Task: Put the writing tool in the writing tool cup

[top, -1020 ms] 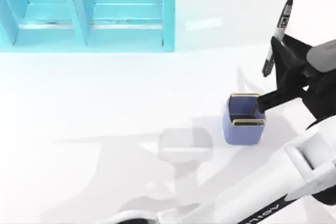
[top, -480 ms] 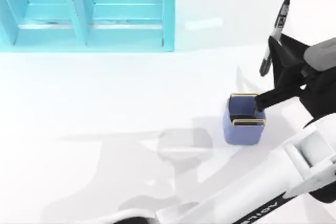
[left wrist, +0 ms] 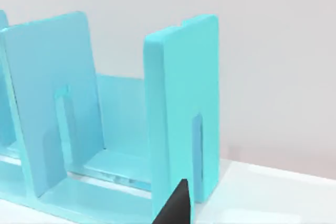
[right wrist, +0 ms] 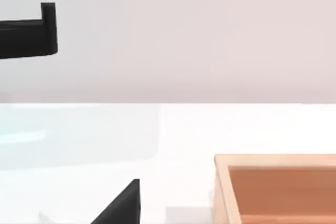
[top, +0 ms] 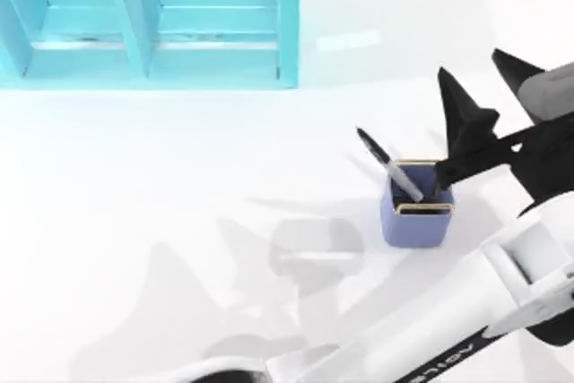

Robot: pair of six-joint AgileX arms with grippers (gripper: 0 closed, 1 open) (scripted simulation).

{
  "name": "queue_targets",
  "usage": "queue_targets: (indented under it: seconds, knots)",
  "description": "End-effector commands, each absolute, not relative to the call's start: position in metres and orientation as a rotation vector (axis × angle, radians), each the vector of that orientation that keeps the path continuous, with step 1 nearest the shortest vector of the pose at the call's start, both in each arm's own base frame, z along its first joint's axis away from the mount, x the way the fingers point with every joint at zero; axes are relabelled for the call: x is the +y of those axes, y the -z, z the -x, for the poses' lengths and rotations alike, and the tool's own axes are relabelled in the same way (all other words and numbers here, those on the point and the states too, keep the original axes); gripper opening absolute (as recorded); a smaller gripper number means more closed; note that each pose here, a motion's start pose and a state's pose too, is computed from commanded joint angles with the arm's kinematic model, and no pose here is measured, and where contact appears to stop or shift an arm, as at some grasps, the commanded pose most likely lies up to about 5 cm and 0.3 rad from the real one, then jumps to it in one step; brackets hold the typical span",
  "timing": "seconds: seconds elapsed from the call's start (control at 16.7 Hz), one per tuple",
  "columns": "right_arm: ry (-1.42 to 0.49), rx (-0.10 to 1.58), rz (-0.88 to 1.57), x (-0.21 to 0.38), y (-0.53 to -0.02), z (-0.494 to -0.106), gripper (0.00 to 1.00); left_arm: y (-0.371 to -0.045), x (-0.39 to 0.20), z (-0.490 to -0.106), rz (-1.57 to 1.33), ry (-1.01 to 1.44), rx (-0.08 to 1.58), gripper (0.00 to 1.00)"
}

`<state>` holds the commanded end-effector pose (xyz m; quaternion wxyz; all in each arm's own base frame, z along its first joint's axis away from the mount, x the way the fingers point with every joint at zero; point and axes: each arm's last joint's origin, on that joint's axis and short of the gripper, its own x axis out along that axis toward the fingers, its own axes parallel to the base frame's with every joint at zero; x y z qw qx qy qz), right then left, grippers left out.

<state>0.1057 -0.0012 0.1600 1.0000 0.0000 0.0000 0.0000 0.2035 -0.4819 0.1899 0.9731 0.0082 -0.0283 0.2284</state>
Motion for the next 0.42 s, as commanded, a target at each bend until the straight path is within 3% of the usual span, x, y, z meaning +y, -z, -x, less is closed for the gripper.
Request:
queue_targets:
  seconds: [0.12, 0.42]
  knots:
    - [0.000, 0.000, 0.000, -0.0012, -0.1600, -0.1057, 1.00, -0.1899, -0.4819, -0.2035, -0.017, -0.461, -0.057, 1.00]
    - [0.000, 0.000, 0.000, -0.0012, -0.1600, -0.1057, 1.00, -0.1899, -0.4819, -0.2035, -0.017, -0.461, -0.057, 1.00]
